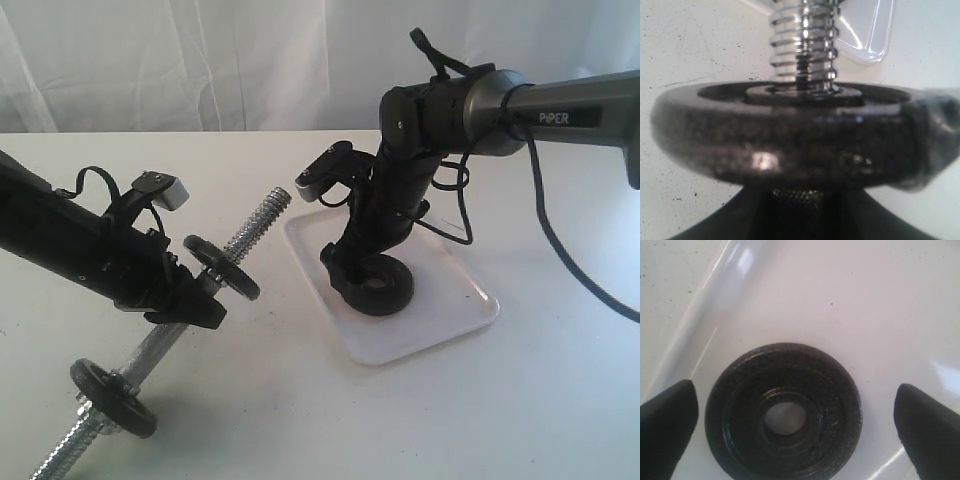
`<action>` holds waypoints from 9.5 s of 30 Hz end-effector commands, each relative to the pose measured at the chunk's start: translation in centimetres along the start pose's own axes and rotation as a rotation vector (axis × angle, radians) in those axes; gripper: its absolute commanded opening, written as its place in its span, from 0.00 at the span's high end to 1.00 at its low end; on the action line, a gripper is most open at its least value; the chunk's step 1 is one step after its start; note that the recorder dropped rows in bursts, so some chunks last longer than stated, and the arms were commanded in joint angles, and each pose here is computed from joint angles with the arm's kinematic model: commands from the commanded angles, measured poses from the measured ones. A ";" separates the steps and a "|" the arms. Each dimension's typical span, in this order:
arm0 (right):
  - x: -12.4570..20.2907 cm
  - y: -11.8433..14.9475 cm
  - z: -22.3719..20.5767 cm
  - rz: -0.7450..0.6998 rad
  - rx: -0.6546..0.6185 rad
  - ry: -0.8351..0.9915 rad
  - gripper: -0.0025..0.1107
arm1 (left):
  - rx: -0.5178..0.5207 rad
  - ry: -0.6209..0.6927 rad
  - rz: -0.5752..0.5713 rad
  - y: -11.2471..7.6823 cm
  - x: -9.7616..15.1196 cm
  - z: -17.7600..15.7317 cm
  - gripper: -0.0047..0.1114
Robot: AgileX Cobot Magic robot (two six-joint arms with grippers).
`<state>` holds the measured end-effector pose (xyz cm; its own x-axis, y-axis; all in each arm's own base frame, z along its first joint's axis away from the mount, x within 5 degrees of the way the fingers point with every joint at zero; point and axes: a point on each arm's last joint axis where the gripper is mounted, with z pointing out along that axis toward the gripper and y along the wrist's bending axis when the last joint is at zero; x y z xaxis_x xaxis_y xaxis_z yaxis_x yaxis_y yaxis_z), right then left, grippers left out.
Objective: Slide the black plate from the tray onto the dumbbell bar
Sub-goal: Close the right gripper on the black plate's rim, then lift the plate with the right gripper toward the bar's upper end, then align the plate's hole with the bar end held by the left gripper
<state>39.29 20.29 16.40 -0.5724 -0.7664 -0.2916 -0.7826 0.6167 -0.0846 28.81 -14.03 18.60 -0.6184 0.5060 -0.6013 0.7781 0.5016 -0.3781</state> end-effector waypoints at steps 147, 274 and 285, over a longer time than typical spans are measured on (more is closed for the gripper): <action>-0.1 -2.7 -8.8 0.654 -0.808 -0.286 0.98 | 0.102 -0.060 0.139 -2.1 -1.4 -1.6 0.96; -3.6 2.7 -9.5 0.566 -1.087 -0.501 0.98 | 0.118 -0.469 0.563 -5.6 -5.1 -5.4 0.96; -4.0 2.5 -10.0 0.572 -1.120 -0.562 0.98 | 0.096 -0.477 0.576 -5.5 -5.2 -5.4 0.96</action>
<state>36.56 21.80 23.83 -0.8837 -0.3050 -0.3549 -0.4423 0.2967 0.8464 26.95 -11.82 21.63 0.1053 0.7865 -0.6085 0.9909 -0.0316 0.1307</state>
